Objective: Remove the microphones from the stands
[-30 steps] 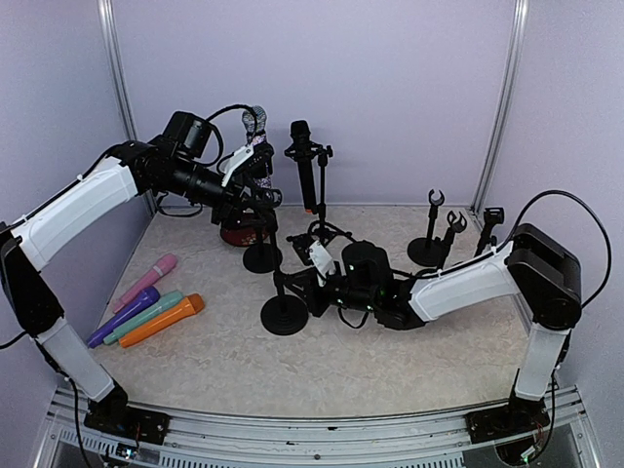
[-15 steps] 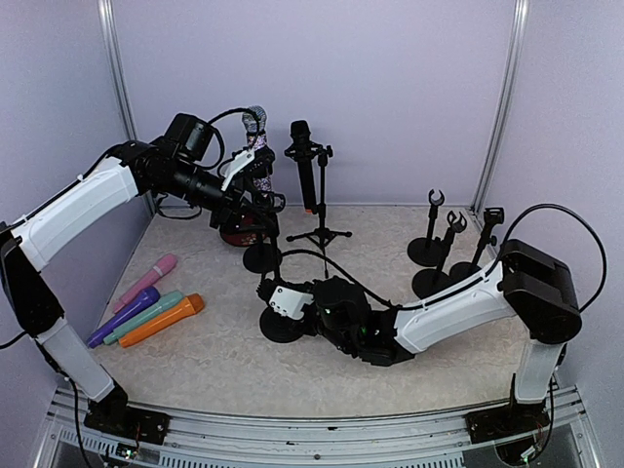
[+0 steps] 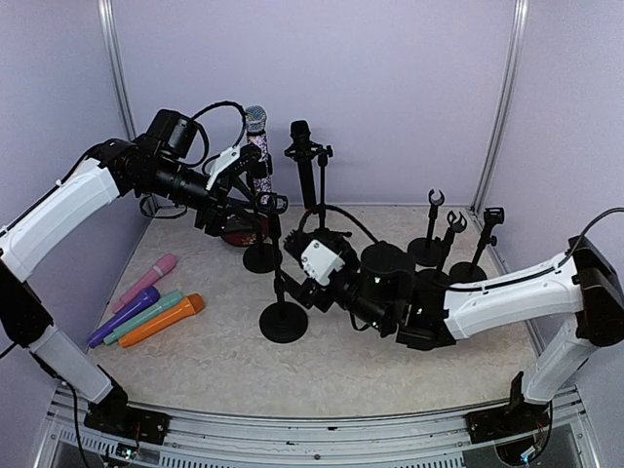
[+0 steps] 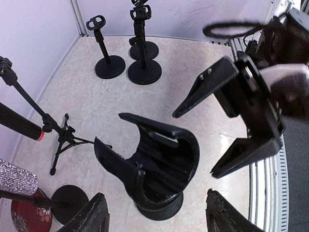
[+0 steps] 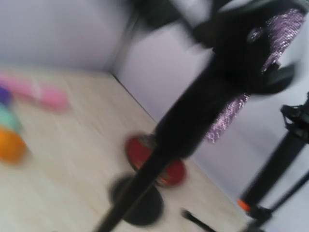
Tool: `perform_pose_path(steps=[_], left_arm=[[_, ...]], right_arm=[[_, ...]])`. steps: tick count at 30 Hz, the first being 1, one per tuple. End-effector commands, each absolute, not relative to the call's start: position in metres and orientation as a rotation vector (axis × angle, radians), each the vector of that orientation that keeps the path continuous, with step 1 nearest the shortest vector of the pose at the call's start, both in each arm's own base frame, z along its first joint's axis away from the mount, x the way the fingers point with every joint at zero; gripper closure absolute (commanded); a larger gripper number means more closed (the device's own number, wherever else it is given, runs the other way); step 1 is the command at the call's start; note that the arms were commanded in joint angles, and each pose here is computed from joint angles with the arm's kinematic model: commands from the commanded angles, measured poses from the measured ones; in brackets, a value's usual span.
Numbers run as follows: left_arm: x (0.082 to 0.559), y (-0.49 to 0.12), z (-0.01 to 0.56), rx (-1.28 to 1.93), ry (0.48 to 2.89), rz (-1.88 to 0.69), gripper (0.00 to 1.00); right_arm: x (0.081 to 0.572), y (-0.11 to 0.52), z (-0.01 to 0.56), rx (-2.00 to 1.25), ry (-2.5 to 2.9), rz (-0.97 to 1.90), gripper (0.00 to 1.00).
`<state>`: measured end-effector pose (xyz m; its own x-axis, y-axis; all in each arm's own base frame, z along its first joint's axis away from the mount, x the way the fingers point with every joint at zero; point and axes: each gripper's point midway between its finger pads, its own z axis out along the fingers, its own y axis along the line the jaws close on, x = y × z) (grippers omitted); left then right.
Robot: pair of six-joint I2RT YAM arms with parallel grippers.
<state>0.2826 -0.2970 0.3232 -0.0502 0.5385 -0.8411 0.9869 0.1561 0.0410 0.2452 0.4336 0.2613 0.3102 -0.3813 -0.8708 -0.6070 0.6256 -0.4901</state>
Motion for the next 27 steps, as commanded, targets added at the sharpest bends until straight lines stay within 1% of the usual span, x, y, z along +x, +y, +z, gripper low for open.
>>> perform_pose_path(steps=[1, 2, 4, 8, 11, 18, 24, 27], left_arm=[[0.275, -0.286, 0.325, 1.481, 1.685, -0.761, 0.33], [0.274, -0.286, 0.324, 1.484, 1.686, -0.766, 0.33], [0.273, -0.286, 0.323, 1.485, 1.686, -0.767, 0.33], [0.273, -0.286, 0.322, 1.494, 1.683, -0.767, 0.33], [0.274, -0.288, 0.321, 1.502, 1.679, -0.765, 0.33], [0.272, -0.294, 0.319, 1.518, 1.678, -0.763, 0.33], [0.271, -0.292, 0.318, 1.528, 1.675, -0.745, 0.33], [0.272, -0.292, 0.317, 1.528, 1.675, -0.744, 0.33]], right_arm=[[0.249, 0.422, 0.273, -0.818, 1.529, 0.748, 0.22], [0.261, 0.415, 0.267, -0.758, 1.611, 0.848, 0.25], [0.270, 0.409, 0.251, -0.662, 1.759, 1.022, 0.29], [0.262, 0.416, 0.211, -0.547, 1.999, 1.326, 0.30], [0.254, 0.430, 0.194, -0.507, 2.101, 1.520, 0.31], [0.258, 0.454, 0.167, -0.429, 2.201, 1.752, 0.37], [0.265, 0.460, 0.172, -0.345, 2.135, 1.942, 0.38], [0.270, 0.462, 0.170, -0.310, 2.132, 1.966, 0.41]])
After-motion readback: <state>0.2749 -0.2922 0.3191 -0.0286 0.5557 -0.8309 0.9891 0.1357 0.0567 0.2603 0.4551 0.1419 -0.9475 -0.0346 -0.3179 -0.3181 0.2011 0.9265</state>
